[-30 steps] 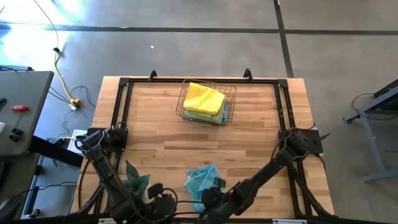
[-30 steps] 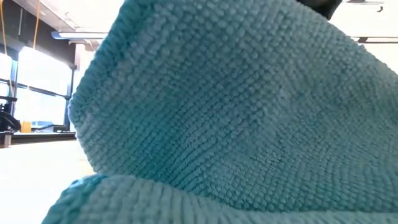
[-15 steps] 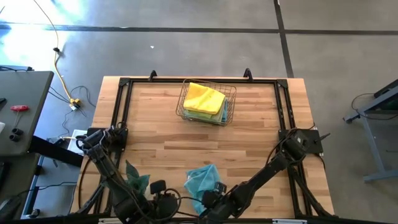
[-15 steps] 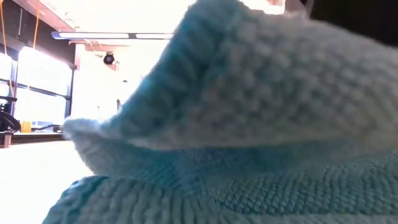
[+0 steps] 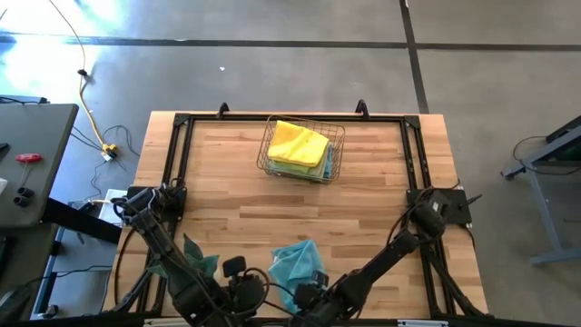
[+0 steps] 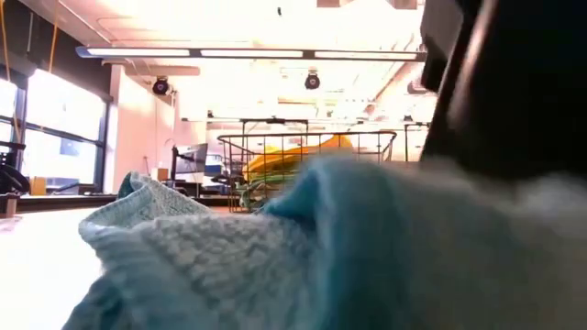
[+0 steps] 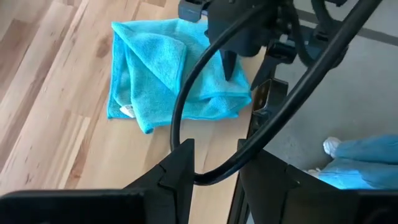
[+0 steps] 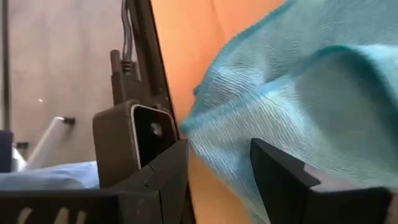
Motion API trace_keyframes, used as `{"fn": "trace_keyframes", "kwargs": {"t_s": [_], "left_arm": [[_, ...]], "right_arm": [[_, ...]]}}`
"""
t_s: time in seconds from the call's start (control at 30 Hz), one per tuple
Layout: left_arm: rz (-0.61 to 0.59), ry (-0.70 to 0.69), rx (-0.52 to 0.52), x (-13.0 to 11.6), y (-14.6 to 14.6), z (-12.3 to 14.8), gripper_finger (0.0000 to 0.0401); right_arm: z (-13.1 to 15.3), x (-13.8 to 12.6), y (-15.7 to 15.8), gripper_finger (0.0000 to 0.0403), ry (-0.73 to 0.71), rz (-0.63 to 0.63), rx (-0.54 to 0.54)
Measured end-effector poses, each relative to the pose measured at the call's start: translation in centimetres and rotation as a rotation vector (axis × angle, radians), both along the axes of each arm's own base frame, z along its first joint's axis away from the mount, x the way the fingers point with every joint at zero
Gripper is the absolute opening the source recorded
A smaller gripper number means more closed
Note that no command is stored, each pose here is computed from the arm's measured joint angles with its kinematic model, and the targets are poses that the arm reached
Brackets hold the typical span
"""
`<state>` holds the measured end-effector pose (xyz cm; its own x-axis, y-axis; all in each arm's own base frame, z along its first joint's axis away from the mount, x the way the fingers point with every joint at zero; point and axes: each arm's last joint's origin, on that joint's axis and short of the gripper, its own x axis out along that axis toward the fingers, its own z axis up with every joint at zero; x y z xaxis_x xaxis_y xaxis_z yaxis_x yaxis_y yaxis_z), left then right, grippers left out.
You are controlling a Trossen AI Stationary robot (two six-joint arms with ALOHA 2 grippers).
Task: Fold microfiber towels
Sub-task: Fold the blue towel
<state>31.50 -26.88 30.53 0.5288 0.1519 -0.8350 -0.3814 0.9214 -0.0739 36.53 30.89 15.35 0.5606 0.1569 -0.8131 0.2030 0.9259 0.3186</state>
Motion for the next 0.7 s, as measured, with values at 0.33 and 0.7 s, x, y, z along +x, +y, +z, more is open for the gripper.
{"fn": "trace_keyframes", "kwargs": {"t_s": [0.33,0.7], "left_arm": [[0.095,-0.131,0.086,0.5,-0.2,-1.9,0.0110],[0.000,-0.285,0.201,3.5,0.9,-8.4,0.0110]], "right_arm": [[6.7,-4.6,-1.3,0.0167,0.023,-0.073,-0.149],[7.3,-8.3,0.1,0.0167,0.014,-0.159,-0.228]]}}
